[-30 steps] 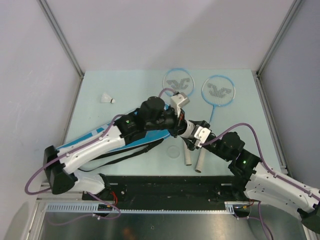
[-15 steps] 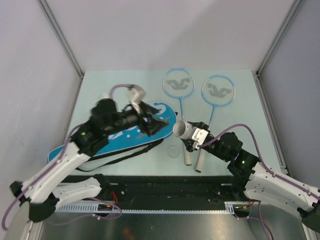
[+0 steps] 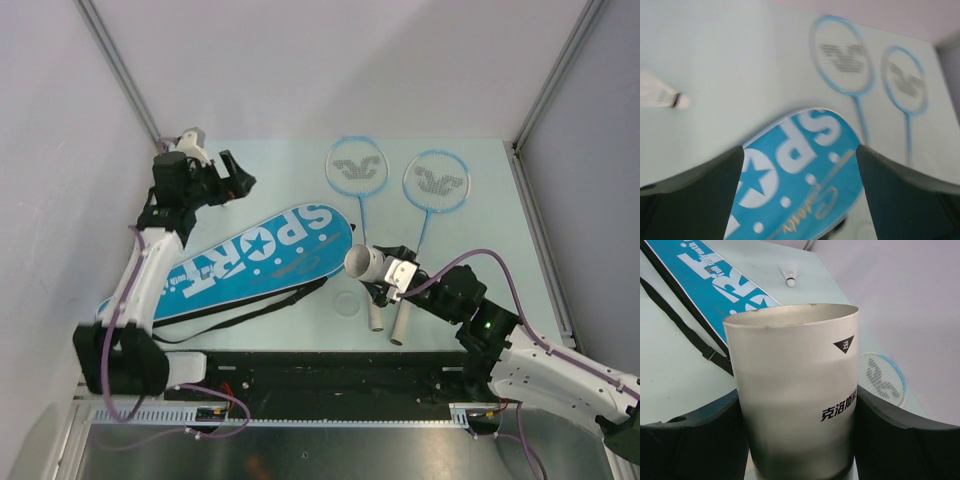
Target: Pack up the badminton gear
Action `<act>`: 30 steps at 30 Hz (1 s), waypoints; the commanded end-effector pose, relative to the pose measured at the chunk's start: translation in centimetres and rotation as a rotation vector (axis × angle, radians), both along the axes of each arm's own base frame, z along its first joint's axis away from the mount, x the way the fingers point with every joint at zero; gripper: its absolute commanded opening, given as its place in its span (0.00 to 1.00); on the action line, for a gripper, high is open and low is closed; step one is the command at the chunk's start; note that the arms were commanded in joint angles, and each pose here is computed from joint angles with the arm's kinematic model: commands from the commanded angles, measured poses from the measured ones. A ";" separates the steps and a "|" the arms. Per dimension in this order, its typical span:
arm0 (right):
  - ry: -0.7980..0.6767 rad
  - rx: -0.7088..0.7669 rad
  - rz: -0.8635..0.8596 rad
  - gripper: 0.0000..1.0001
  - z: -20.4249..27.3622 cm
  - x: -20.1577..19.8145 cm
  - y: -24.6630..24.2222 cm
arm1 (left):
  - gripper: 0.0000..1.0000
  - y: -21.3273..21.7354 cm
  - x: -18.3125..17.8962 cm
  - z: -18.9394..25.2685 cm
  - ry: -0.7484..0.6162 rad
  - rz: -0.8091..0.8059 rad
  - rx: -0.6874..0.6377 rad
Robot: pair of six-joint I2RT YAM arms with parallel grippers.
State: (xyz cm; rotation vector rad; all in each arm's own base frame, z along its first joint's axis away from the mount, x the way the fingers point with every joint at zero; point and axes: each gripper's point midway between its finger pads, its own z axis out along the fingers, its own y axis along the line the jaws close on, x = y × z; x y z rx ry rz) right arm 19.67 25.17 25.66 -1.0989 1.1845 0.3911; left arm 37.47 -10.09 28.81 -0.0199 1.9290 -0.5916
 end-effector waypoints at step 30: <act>0.038 0.102 0.080 0.23 1.9 -1.9 0.6 | 0.46 15.7 17.8 -19.9 0.361 0.228 -0.096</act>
